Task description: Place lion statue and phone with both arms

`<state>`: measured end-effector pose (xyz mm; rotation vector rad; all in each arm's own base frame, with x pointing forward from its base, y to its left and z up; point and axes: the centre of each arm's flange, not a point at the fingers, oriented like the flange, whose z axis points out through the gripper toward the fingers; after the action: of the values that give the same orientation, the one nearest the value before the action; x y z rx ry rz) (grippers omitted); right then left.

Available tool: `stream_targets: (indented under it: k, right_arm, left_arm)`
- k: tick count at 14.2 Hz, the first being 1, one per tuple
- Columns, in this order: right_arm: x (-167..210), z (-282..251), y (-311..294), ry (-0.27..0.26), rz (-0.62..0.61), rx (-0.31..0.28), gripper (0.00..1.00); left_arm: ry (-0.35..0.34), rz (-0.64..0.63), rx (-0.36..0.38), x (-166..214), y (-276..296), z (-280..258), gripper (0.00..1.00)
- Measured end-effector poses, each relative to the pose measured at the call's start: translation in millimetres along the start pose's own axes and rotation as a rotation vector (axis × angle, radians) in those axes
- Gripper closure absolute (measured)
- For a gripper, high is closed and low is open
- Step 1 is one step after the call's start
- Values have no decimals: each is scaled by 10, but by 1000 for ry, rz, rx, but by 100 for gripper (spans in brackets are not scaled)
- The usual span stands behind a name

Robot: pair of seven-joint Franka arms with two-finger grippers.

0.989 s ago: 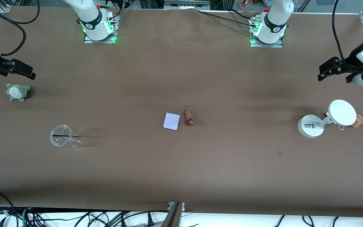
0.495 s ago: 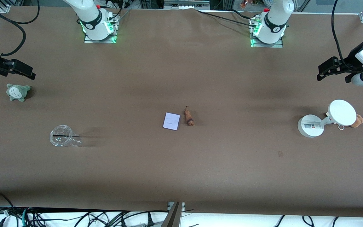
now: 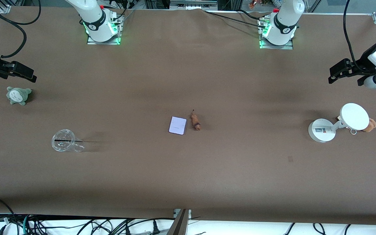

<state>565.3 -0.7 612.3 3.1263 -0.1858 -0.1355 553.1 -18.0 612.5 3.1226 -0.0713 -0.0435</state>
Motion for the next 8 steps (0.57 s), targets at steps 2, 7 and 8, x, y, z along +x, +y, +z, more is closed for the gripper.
stream_targets:
  k: [2, 7, 8]
  right_arm:
    - [0, 0, 3, 0, 1, 0, 0]
    - [1, 0, 8, 0, 1, 0, 0]
    - [1, 0, 11, 0, 2, 0, 0]
  left_arm:
    - [1, 3, 0, 0, 14, -4, 0]
    - [2, 6, 0, 0, 32, -8, 0]
    - [2, 8, 0, 0, 46, -10, 0]
